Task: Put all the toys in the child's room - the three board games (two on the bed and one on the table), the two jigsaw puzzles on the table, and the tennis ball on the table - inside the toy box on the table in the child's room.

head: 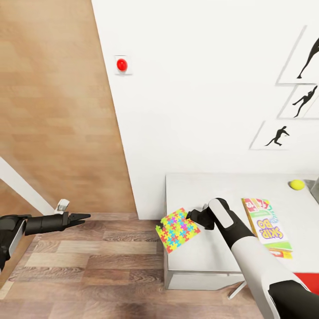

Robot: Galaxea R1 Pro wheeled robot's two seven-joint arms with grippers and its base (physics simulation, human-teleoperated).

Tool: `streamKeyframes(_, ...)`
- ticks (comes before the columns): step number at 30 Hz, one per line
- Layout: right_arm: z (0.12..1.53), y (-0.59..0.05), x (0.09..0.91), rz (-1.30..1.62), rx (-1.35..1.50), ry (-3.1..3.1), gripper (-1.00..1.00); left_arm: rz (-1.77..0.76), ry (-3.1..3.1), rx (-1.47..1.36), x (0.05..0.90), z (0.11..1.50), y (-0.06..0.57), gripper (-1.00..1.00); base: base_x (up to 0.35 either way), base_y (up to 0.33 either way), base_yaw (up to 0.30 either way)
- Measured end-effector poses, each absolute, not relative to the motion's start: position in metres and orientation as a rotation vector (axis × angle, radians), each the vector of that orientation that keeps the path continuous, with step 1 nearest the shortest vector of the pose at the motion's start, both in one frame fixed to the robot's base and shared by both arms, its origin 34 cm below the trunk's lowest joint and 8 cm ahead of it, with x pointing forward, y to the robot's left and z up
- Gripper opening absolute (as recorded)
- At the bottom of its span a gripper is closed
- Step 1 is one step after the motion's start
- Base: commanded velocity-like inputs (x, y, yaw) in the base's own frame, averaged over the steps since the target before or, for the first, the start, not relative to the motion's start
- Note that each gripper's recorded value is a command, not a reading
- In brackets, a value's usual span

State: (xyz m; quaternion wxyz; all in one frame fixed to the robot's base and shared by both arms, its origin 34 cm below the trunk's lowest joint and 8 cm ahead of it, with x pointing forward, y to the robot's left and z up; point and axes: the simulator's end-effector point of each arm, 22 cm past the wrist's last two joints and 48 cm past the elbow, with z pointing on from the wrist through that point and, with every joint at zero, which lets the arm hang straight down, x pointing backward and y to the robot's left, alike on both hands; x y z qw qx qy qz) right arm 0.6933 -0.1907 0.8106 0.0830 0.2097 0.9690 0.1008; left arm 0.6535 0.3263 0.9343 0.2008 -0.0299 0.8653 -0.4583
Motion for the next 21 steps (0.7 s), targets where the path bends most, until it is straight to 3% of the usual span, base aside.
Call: streamKeyframes(21,0.8105,-0.1903,0.6933,0.304,0.629,2.893,1.0,-1.281,2.417,-0.083,0.6535,0.9344,0.3262,1.0,-0.007,0.051,0.0)
